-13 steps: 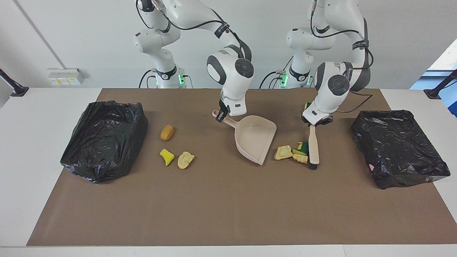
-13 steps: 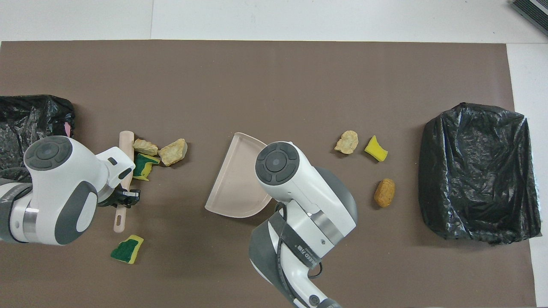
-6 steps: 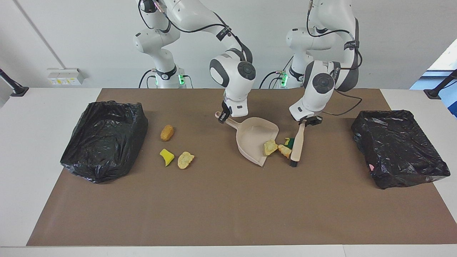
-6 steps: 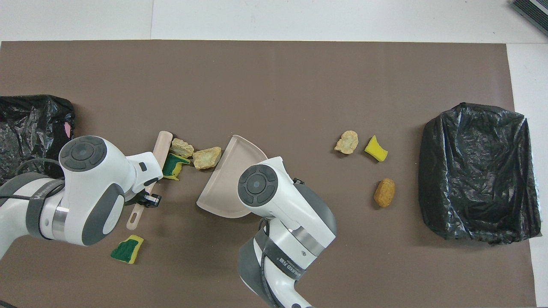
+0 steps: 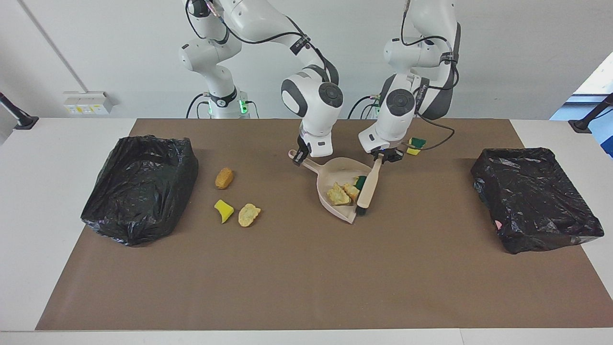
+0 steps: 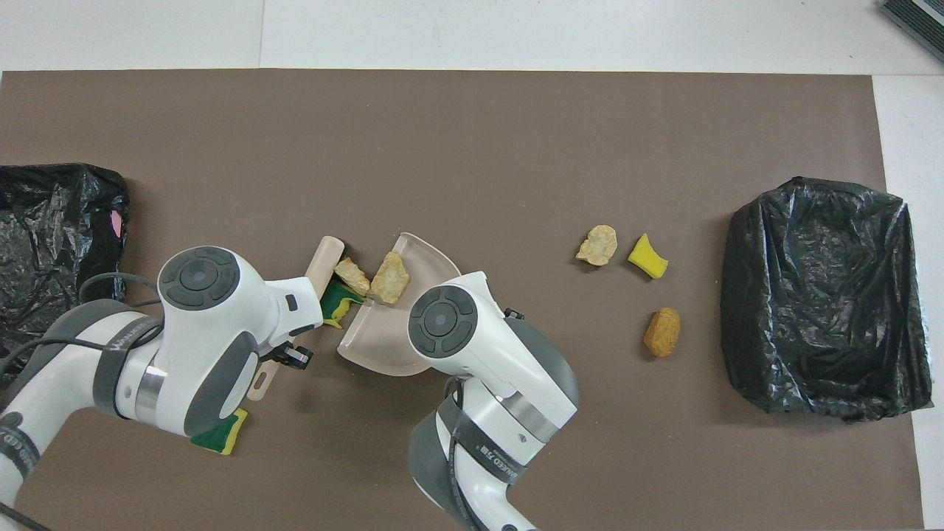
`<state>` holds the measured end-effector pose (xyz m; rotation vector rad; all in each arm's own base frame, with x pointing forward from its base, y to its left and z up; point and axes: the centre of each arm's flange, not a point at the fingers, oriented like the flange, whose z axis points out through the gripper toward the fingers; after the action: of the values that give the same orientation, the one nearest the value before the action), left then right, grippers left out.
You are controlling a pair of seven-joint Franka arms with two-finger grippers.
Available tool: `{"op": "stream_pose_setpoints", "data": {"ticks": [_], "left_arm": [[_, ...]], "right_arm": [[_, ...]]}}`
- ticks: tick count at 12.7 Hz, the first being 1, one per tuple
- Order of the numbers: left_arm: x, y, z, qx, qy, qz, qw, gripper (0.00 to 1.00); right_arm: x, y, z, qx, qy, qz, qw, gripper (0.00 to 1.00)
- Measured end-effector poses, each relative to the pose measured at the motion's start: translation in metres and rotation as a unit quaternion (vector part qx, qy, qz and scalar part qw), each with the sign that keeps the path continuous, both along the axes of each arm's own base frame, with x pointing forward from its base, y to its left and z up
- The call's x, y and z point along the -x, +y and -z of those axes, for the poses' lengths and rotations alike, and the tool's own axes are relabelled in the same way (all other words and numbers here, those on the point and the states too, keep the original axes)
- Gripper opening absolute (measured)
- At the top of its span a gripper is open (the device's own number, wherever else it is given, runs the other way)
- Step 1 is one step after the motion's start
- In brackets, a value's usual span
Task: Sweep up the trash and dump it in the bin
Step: 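Sweep the crusts and sponges into the dustpan with the left gripper's brush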
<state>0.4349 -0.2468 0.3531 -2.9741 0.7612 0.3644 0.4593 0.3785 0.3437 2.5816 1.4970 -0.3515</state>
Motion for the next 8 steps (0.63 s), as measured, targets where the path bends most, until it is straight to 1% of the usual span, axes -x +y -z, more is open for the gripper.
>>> {"op": "stream_pose_setpoints", "data": {"ticks": [1, 3, 4, 6, 8], "left_arm": [[0.002, -0.006, -0.005, 0.005, 0.007, -0.005, 1.0, 0.26], [0.001, -0.013, -0.023, 0.019, 0.033, -0.02, 0.999, 0.26], [0.001, -0.014, -0.032, 0.021, 0.041, -0.024, 0.999, 0.26], [0.004, -0.011, -0.047, 0.011, 0.047, -0.047, 0.998, 0.26], [0.01, -0.005, -0.053, -0.011, 0.053, -0.094, 0.994, 0.26]], "right_arm": [[0.0, 0.0, 0.0, 0.0, 0.0, 0.0, 1.0, 0.32], [0.0, 0.0, 0.0, 0.0, 0.0, 0.0, 1.0, 0.32], [0.0, 0.0, 0.0, 0.0, 0.0, 0.0, 1.0, 0.32], [0.0, 0.0, 0.0, 0.0, 0.0, -0.002, 1.0, 0.32], [-0.002, -0.001, 0.0, -0.003, 0.001, -0.01, 1.0, 0.32]]}}
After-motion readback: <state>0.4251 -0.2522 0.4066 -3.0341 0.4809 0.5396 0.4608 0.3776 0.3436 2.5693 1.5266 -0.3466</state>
